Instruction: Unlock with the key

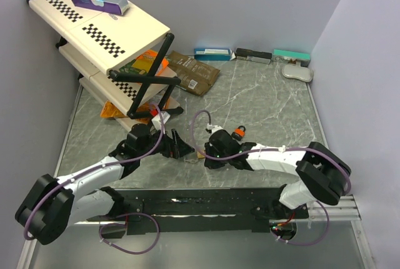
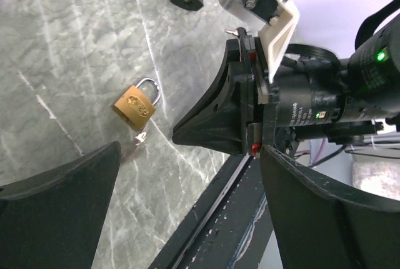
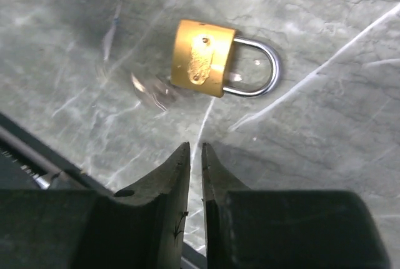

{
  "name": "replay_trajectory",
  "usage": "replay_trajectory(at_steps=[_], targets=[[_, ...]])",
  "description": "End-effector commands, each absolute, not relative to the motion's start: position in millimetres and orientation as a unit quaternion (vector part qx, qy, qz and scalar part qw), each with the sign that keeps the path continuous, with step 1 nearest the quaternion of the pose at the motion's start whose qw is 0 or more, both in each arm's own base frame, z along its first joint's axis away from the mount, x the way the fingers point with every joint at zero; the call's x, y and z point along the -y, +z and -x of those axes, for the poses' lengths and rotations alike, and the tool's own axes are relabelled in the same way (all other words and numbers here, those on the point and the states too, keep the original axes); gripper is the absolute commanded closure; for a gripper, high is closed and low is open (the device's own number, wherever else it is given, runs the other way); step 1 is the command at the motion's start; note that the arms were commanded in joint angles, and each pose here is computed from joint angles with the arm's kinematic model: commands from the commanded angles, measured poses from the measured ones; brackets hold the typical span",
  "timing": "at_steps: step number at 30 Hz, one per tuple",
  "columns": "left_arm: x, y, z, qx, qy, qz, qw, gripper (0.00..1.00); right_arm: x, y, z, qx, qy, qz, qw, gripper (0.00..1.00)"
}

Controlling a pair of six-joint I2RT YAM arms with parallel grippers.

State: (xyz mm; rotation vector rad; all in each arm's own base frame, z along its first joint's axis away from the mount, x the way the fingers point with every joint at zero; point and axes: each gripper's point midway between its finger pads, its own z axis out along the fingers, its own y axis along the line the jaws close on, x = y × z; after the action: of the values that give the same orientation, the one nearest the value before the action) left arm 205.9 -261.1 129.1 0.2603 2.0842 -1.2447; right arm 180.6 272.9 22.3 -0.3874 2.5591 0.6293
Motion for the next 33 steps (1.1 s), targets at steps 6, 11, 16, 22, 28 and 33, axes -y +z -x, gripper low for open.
replay_trajectory(at_steps=[6, 11, 16, 22, 28, 33], targets=[[276.7, 127.3, -196.4, -0.789, -0.514, -0.119, 0.314, 0.04, -289.6, 75.6, -188.2, -0.888, 0.321, 0.138, 0.299, 1.00], [265.2, 114.4, -210.5, -0.815, -0.474, -0.065, 0.326, 0.05, -285.3, 76.3, -194.2, -0.889, 0.297, 0.149, 0.314, 1.00], [235.7, 109.4, -227.4, -0.826, -0.429, 0.021, 0.364, 0.02, -310.1, 85.0, -193.8, -0.886, 0.294, 0.166, 0.318, 0.95], [198.4, 108.5, -237.3, -0.822, -0.396, 0.086, 0.400, 0.01, -333.9, 76.9, -193.7, -0.901, 0.284, 0.149, 0.294, 0.71], [179.5, 110.3, -240.5, -0.814, -0.383, 0.122, 0.419, 0.01, -353.7, 64.0, -192.0, -0.915, 0.240, 0.153, 0.287, 0.53], [174.4, 112.6, -240.5, -0.806, -0.386, 0.132, 0.429, 0.01, -354.9, 48.0, -194.2, -0.930, 0.178, 0.153, 0.284, 0.49]])
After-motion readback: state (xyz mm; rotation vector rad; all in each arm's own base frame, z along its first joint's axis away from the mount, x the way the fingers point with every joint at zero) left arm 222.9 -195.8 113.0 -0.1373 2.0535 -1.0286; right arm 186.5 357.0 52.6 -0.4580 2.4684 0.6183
